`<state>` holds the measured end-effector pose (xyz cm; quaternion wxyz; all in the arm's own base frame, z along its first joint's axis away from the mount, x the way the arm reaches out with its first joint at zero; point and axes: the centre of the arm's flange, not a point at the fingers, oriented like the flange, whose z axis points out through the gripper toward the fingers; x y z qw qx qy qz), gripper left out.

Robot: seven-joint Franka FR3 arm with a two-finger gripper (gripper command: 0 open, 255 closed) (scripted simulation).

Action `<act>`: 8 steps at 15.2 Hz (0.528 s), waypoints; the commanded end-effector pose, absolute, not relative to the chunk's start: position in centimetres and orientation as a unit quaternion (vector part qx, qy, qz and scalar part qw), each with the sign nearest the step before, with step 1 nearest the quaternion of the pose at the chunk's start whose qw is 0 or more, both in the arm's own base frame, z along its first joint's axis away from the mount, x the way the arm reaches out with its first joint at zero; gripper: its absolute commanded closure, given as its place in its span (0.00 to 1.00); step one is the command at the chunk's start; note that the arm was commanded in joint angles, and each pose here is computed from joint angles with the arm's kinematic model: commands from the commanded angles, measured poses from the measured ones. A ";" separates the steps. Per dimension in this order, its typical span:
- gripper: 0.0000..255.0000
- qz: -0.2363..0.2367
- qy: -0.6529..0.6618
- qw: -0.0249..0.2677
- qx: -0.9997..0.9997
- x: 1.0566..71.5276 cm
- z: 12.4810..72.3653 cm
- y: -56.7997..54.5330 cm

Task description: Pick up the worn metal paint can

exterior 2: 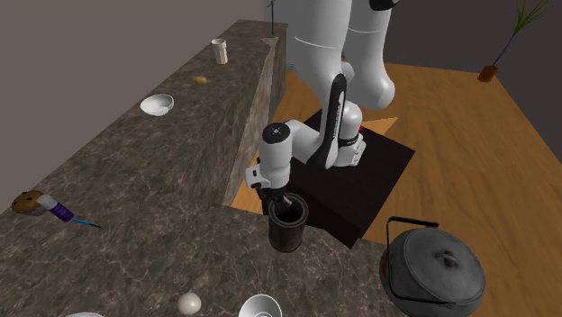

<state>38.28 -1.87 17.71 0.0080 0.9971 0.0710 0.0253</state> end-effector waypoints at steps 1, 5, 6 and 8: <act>1.00 0.026 0.071 0.008 0.997 38.4 18.8 -1.9; 1.00 0.026 0.071 0.008 0.997 38.4 20.9 -1.9; 1.00 0.026 0.071 0.008 0.997 38.4 21.4 -1.9; 1.00 0.026 0.071 0.008 0.997 38.4 22.5 -1.9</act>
